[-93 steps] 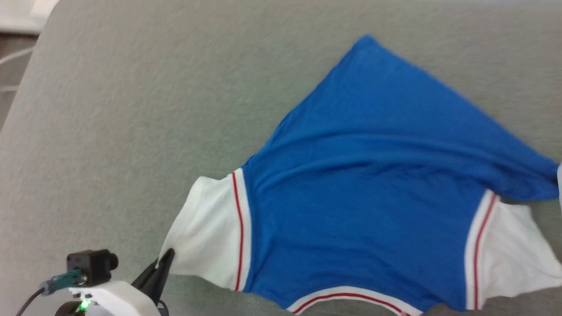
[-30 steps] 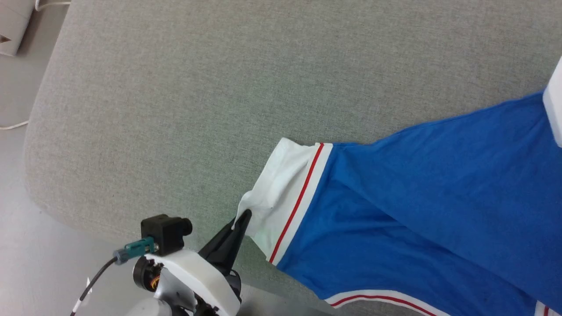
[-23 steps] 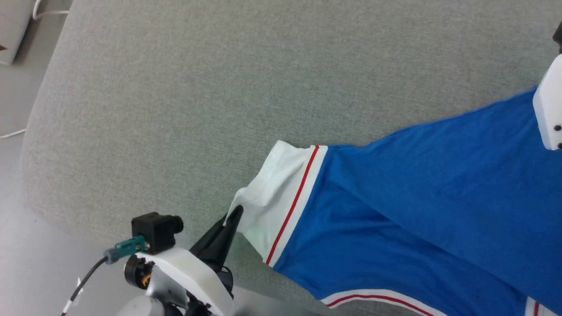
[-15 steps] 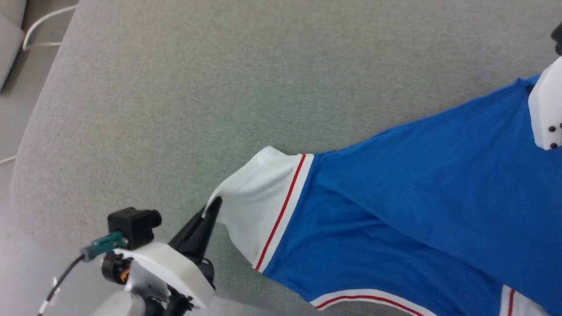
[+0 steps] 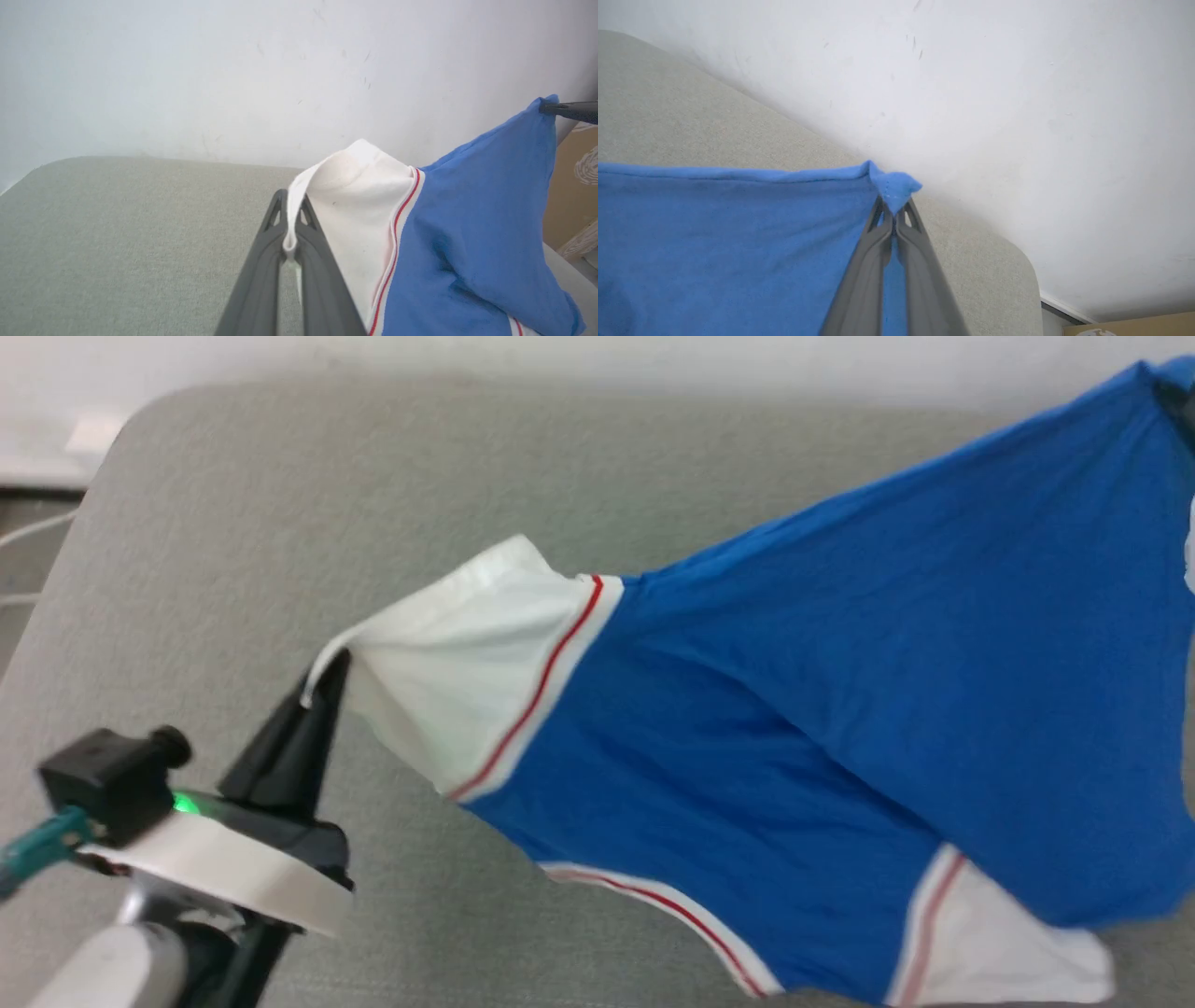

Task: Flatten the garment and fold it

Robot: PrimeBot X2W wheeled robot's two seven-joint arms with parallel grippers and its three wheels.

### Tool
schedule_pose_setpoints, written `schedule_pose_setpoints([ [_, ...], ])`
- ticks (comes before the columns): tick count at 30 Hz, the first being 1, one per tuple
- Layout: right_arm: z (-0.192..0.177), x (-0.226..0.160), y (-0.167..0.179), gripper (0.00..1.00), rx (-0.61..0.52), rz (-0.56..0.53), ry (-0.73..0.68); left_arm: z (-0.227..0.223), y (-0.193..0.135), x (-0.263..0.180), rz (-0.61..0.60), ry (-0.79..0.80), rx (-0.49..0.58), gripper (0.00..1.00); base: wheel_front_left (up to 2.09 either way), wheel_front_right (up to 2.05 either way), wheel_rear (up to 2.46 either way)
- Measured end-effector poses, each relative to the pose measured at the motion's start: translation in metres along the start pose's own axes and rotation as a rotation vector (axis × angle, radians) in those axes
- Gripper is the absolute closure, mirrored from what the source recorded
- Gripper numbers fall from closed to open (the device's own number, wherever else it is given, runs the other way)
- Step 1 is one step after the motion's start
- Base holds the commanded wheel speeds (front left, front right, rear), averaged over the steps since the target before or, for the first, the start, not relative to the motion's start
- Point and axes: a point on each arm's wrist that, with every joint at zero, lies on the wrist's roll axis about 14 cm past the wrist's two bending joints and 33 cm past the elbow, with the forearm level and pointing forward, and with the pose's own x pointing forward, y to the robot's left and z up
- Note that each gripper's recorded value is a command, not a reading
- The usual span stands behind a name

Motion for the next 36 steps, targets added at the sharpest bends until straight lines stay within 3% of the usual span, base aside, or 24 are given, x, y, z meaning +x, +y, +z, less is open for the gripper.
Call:
schedule_pose_setpoints([
  [15, 0.078, -0.128, -0.037, 1.0, -0.018, -0.143, -0.29, 0.183, -0.052, 0.0, -0.189, -0.562, 0.166, 1.0, 0.0, 0.0, 0.0],
  [21, 0.112, -0.161, -0.047, 1.0, 0.024, -0.178, -0.448, 0.248, -0.073, -0.007, -0.257, -0.773, 0.226, 1.0, 0.0, 0.0, 0.0],
  [29, 0.142, -0.153, -0.07, 1.0, 0.004, -0.231, -0.561, 0.298, -0.077, 0.021, -0.305, -0.893, 0.267, 1.0, 0.0, 0.0, 0.0],
  [36, 0.15, -0.096, -0.094, 1.0, 0.017, -0.258, -0.588, 0.305, -0.064, 0.09, -0.284, -0.874, 0.394, 1.0, 0.0, 0.0, 0.0],
])
